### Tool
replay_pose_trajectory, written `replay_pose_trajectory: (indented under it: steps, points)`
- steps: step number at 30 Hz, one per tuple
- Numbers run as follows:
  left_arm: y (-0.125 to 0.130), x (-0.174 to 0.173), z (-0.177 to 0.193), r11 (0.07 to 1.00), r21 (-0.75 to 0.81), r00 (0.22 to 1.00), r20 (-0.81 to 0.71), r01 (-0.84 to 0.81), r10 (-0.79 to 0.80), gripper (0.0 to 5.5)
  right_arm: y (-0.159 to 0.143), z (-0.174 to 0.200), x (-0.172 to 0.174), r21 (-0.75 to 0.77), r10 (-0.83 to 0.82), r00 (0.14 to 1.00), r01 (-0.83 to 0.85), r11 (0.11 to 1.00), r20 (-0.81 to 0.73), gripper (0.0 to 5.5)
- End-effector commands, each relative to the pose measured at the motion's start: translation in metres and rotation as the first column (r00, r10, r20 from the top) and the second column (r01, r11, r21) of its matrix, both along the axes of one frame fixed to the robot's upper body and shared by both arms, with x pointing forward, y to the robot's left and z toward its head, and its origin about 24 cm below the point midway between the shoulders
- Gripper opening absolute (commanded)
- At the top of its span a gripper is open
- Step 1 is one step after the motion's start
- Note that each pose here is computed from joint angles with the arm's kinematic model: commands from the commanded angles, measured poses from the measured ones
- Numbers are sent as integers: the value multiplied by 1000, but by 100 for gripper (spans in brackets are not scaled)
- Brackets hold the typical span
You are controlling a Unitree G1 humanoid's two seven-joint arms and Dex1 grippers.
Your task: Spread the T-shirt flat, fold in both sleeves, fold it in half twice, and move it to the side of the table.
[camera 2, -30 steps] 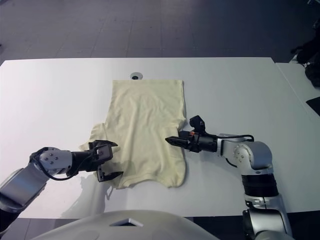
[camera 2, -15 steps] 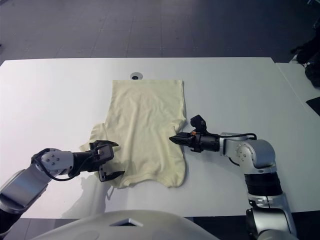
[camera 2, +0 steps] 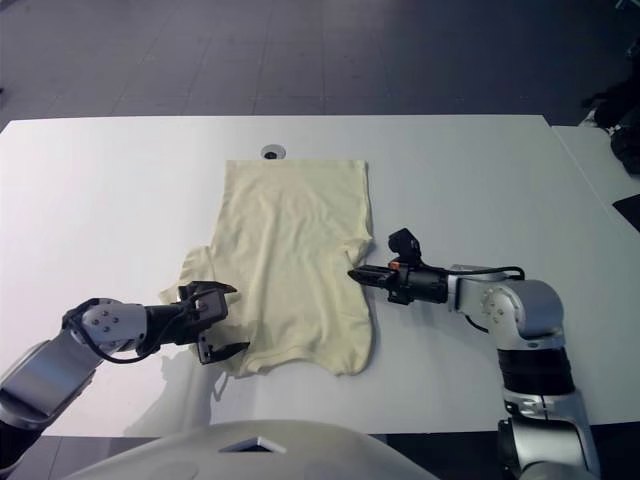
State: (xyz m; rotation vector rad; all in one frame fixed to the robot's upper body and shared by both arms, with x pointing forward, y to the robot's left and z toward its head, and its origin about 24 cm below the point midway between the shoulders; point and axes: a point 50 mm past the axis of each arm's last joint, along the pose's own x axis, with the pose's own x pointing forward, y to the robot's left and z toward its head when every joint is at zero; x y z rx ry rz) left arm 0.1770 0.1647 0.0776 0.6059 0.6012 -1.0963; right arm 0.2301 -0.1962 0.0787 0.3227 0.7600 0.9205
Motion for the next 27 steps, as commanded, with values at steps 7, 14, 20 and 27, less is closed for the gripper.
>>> replay_pose_trajectory:
  steps: [7, 14, 20, 27]
  points:
    - [2, -11, -3, 999, 14, 999, -17, -47, 48, 540, -25, 26, -13, -47, -17, 1000, 18, 999, 16, 2]
    - [3, -12, -3, 998, 16, 998, -14, -62, 63, 540, -19, 41, -17, -41, 8, 998, -6, 999, 55, 2]
    - [2, -15, -3, 998, 16, 998, -17, -65, 65, 540, -2, 46, -24, -32, 59, 996, -56, 998, 74, 2]
    - [4, -11, -2, 998, 25, 999, -13, -50, 50, 540, 27, 35, -28, -32, 70, 995, -68, 997, 76, 2]
